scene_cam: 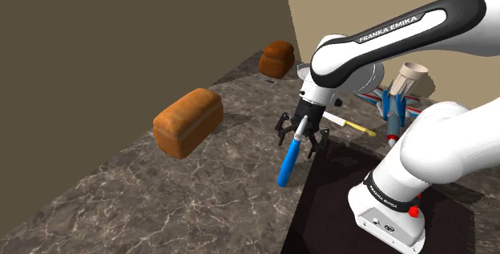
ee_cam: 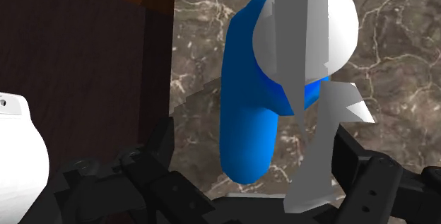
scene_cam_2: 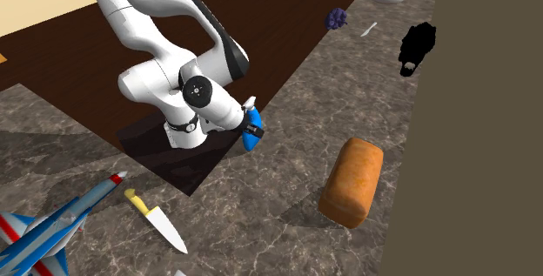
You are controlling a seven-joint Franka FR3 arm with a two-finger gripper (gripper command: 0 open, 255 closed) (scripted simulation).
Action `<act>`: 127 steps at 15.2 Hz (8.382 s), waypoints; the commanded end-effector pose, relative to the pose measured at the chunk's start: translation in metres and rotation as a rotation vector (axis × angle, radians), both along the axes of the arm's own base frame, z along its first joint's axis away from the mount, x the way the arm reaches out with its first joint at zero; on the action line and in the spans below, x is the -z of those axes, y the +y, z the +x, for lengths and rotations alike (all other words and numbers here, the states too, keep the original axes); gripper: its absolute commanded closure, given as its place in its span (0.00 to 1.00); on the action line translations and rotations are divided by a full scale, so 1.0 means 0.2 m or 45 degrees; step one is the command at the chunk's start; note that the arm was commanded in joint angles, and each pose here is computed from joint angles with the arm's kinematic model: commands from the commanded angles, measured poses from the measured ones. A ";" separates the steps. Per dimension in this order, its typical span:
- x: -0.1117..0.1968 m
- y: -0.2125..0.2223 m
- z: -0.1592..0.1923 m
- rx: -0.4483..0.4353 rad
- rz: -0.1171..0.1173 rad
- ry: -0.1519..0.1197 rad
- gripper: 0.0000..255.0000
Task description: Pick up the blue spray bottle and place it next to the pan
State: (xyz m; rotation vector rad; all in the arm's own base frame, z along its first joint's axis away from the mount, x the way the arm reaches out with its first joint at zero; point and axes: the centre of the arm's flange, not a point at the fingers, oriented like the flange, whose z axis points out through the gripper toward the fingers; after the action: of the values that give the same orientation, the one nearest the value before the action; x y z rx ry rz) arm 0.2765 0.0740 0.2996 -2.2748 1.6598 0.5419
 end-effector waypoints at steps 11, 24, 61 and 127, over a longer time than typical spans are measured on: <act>-0.03 0.00 0.00 0.000 0.000 0.000 1.00; -0.37 0.00 0.00 0.000 0.000 0.000 1.00; -1.35 0.00 0.00 0.000 0.000 0.000 1.00; -1.16 -2.64 0.43 0.000 0.000 0.000 1.00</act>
State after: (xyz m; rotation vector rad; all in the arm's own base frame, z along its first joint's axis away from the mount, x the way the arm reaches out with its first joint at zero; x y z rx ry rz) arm 0.3628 -0.4531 0.5362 -2.2745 1.6595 0.5426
